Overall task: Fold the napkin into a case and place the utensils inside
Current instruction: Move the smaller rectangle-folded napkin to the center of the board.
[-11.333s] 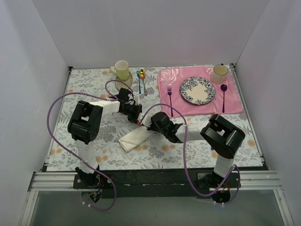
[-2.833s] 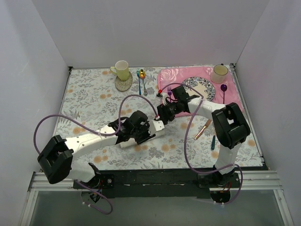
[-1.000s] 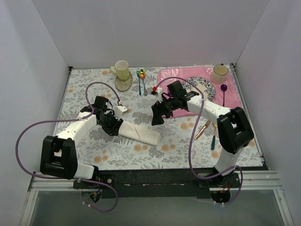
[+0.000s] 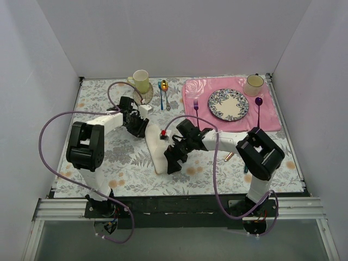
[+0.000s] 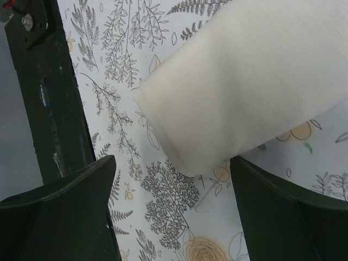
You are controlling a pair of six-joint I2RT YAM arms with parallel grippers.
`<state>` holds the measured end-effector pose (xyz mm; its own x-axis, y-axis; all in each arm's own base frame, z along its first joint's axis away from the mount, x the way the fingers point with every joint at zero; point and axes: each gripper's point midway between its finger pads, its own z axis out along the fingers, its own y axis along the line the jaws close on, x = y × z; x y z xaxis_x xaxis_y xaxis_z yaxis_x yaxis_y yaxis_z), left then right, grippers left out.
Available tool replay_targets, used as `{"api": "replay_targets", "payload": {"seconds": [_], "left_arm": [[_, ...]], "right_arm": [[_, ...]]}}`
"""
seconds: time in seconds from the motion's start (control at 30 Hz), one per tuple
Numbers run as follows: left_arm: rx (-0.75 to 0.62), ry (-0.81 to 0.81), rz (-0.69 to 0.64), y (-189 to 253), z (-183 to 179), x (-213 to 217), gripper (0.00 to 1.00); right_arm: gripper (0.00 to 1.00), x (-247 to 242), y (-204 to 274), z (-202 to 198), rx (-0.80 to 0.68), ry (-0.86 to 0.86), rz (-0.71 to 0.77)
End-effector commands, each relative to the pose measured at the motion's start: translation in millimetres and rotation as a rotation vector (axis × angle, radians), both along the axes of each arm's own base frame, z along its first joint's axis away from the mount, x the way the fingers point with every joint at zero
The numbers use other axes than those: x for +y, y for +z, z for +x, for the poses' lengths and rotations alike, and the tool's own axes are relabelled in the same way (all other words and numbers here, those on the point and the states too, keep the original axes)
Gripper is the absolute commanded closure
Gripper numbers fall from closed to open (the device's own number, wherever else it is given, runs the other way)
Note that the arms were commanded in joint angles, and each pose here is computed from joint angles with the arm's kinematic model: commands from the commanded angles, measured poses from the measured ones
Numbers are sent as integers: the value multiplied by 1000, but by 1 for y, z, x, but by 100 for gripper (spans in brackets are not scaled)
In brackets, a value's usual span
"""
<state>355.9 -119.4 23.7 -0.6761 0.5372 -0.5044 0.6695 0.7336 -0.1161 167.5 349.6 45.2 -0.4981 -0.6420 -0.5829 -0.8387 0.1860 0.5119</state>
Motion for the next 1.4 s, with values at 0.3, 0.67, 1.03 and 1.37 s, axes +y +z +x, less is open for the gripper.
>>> {"api": "replay_targets", "payload": {"seconds": [0.3,0.67,1.03,1.37], "left_arm": [[87,105,-207,11,36,-31,66],[37,112,-752,164,12,-48,11],[486,168,-971,120,-13,-129,42],[616,256,-958,65,-2,-132,56]], "right_arm": [[3,-5,8,22,1,-41,-20],[1,4,137,37,-62,-72,327],[2,67,108,7,1,-46,414],[13,73,20,11,78,-100,245]]}}
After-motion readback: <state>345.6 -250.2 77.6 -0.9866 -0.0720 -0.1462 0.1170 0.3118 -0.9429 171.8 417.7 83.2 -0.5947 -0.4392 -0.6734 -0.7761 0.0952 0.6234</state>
